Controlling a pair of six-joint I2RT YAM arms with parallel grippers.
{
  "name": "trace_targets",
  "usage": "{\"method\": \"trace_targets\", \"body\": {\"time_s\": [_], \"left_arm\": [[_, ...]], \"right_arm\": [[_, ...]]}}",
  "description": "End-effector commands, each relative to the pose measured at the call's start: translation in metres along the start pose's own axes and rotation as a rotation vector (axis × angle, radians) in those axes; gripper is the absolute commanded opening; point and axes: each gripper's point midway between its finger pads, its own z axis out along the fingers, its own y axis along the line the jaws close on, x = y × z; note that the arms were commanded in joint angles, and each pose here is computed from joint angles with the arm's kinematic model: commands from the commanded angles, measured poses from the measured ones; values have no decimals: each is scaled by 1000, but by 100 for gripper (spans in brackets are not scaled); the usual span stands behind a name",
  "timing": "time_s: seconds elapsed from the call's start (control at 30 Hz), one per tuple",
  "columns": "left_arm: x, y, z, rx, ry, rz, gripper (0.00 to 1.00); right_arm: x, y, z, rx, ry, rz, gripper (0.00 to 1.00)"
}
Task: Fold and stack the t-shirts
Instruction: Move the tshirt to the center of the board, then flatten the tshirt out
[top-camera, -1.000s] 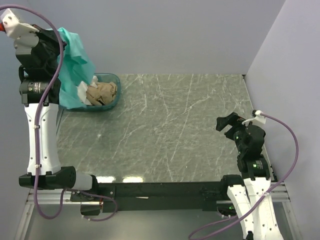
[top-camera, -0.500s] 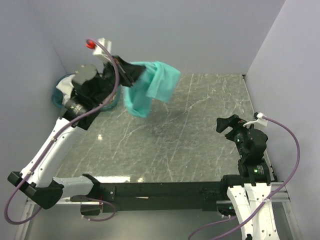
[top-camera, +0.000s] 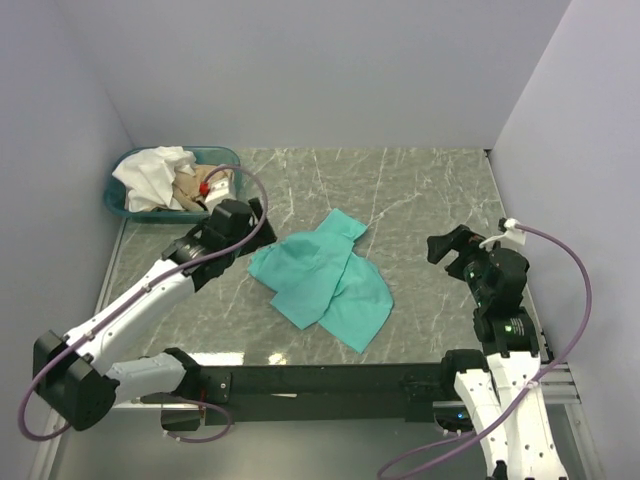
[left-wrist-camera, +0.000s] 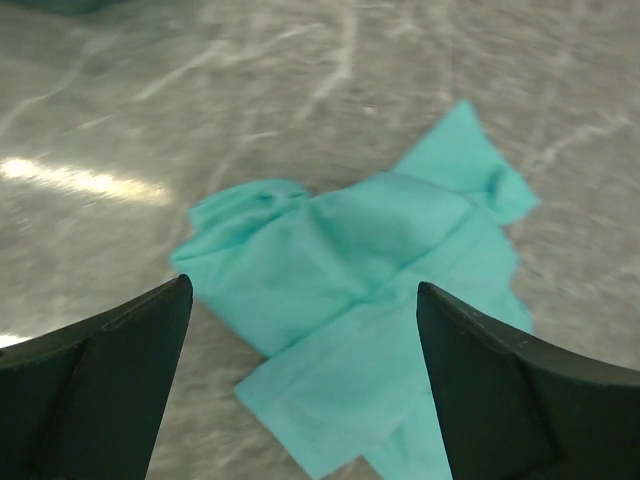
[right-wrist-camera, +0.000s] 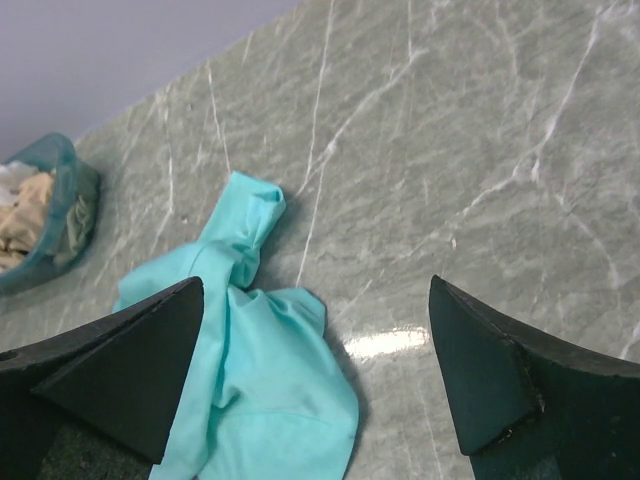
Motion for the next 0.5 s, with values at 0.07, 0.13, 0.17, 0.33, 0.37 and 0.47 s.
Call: {"method": "trace_targets", "body": {"time_s": [0.07, 0.13, 0.17, 0.33, 0.37, 0.47], "left_arm": [[3, 35, -16, -72, -66, -88, 99], [24, 30, -15, -13, 12, -86, 100], [39, 29, -12, 15, 53, -83, 100], [111, -3, -20, 249, 322, -44, 99], [132, -7, -23, 265, 365, -12, 99], [171, -19, -32, 305, 473, 47, 99]], "right_arm": [[17, 11, 9, -72, 98, -18, 100], [29, 10, 12, -85, 150, -22, 100], [37, 10, 13, -97, 180, -20, 100], [64, 10, 19, -88, 266, -38, 100], [68, 10, 21, -83, 281, -39, 100], [70, 9, 23, -77, 289, -34, 100]]}}
